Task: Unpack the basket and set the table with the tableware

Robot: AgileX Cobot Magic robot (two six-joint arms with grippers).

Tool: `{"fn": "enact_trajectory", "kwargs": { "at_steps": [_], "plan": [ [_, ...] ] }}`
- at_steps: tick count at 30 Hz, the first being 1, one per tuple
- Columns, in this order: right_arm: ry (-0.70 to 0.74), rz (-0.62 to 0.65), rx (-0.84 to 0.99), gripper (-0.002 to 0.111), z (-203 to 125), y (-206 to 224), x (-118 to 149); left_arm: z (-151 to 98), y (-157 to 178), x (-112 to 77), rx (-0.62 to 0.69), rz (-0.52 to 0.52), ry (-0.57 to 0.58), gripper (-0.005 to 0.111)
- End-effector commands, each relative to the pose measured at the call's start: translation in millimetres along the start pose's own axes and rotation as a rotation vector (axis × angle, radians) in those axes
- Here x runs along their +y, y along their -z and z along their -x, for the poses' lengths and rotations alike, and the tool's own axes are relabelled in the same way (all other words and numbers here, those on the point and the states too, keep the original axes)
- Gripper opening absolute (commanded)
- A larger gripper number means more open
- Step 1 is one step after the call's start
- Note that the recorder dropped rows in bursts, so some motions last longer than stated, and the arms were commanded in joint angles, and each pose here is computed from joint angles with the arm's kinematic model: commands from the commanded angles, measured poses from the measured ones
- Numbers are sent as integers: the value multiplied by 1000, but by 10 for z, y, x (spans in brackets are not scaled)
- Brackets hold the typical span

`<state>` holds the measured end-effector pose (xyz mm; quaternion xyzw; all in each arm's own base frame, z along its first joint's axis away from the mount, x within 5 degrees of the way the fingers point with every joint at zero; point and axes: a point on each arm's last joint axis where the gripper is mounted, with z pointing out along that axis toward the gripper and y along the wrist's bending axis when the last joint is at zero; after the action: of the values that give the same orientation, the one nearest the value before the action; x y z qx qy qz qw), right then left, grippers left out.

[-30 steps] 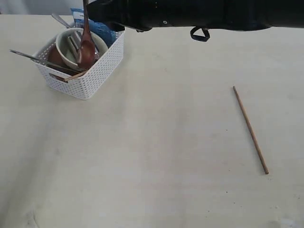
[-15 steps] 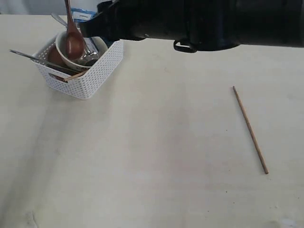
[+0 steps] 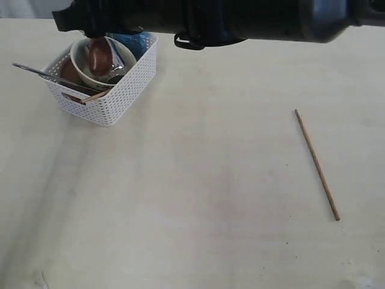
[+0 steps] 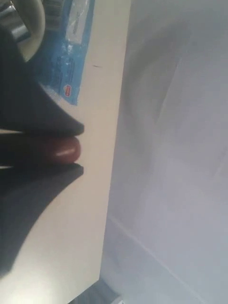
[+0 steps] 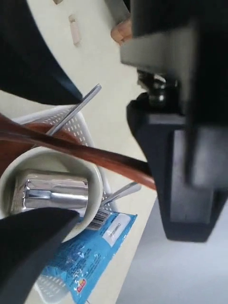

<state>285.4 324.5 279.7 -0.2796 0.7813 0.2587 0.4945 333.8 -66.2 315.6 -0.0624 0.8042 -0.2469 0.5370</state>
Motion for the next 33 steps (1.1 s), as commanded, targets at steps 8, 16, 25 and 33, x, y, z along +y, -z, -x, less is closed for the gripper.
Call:
{"fn": "enact_trajectory", "kwargs": {
  "at_steps": [8, 16, 25, 33],
  "plan": [
    [35, 6, 6, 58, -23, -113, 1, 24, 24, -73, -3, -48, -56, 0],
    [41, 3, 6, 24, -21, -113, -8, 18, 25, -95, 3, -74, -61, 0],
    [40, 1, 6, 0, -21, -113, -10, 18, 25, -95, 3, -73, -57, 1],
    [40, 7, 5, 0, -21, -113, -4, 18, 25, -95, 3, -73, -57, 40]
  ]
}}
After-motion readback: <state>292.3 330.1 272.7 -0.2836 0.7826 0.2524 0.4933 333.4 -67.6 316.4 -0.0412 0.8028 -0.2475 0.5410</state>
